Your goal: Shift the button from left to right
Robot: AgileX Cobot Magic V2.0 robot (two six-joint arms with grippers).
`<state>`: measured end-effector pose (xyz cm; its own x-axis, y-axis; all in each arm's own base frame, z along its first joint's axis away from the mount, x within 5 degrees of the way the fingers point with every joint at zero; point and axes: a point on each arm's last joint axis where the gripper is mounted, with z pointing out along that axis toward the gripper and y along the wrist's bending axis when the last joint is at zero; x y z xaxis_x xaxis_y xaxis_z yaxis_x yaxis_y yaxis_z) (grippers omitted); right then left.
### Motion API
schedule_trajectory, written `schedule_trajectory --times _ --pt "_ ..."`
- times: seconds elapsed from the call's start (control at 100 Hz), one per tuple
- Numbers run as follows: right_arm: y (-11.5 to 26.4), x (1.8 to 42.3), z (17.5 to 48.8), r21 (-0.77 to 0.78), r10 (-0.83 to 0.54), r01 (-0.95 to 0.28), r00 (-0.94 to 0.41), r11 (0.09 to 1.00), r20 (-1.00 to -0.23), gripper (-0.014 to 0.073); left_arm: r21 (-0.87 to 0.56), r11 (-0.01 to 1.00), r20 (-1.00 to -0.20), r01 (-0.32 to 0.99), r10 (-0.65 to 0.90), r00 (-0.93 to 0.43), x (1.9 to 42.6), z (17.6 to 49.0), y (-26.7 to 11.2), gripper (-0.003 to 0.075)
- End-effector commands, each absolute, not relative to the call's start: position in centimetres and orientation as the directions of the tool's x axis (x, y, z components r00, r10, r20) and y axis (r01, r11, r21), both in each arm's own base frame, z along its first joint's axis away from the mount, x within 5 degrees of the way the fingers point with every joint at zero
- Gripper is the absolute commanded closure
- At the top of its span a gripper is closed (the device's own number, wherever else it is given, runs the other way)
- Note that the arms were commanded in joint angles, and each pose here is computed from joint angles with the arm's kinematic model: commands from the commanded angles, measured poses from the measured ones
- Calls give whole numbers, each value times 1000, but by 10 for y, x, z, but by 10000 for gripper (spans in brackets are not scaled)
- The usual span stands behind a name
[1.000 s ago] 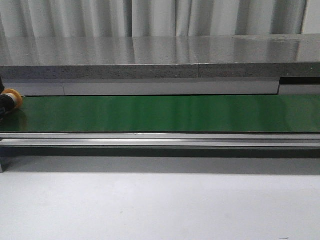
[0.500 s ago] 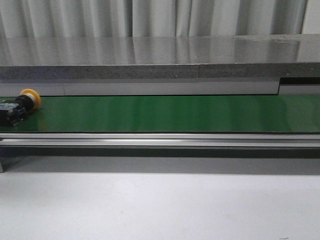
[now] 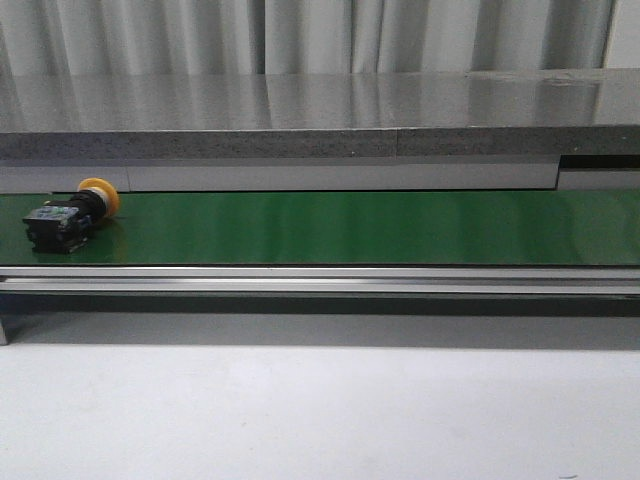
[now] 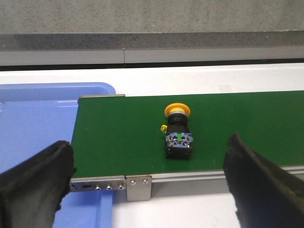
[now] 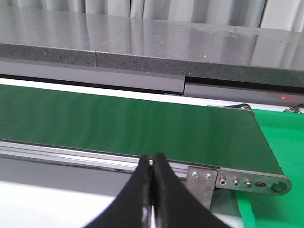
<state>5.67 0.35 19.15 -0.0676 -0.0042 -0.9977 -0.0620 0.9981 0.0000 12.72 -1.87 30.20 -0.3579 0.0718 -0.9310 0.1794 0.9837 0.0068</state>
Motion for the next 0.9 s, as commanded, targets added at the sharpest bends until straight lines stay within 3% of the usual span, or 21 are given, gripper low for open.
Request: schedule_trajectory --times 0.0,0.28,0.89 --pt "3 56 201 -12 -10 -61 39 998 -999 716 -16 986 -976 166 20 -215 108 306 -17 108" --pt "3 56 201 -12 -10 -61 39 998 -999 716 -31 987 -999 157 -33 7 63 297 -12 108" --pt "3 56 201 -12 -10 -61 39 998 -999 716 -30 991 -999 128 -32 15 65 268 -9 109"
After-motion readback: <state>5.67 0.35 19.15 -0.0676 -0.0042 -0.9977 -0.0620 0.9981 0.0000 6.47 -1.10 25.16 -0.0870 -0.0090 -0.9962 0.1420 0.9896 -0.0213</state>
